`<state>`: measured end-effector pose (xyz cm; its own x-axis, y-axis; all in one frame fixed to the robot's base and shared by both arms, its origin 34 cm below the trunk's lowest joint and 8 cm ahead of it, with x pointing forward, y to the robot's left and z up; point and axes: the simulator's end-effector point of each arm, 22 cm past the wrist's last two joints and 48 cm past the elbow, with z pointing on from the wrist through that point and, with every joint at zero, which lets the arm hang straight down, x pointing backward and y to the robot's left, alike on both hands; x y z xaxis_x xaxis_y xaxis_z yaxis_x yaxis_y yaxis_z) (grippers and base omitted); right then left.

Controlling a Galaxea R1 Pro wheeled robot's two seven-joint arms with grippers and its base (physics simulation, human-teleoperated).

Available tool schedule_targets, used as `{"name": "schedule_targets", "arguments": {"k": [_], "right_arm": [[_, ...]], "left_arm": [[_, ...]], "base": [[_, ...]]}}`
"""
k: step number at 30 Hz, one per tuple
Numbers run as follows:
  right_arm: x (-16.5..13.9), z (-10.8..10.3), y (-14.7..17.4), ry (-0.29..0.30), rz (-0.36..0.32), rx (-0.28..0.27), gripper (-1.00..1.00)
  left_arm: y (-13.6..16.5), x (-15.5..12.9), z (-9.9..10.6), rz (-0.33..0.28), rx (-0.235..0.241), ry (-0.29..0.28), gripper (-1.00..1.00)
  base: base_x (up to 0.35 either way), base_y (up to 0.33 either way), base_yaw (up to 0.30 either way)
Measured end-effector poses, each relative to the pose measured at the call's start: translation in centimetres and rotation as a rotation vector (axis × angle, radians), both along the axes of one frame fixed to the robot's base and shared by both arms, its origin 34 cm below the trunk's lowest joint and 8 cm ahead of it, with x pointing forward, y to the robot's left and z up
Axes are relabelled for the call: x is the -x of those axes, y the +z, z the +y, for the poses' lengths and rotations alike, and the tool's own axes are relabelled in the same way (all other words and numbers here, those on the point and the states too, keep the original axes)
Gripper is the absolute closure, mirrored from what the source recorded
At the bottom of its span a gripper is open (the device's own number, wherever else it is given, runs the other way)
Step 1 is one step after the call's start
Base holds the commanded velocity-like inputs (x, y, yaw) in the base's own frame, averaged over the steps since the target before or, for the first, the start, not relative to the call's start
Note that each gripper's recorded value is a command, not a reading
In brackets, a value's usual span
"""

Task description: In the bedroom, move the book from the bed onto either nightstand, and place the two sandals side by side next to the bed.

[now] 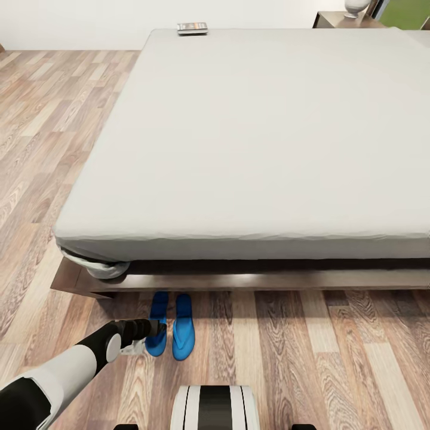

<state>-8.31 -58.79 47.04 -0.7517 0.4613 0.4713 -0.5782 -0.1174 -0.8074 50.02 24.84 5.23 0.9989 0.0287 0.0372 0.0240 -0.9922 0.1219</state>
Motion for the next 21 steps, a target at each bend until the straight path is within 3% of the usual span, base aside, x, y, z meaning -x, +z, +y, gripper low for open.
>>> {"name": "schedule_targets", "arguments": {"k": [21], "right_arm": [[-0.2, 0.0, -0.7, 0.001, -0.045, -0.001, -1.0]], "left_arm": [[2.0, -1.8, 0.0, -0.043, 0.0, 0.0, -1.0]], "base": [[0.0, 0.0, 0.0]]}}
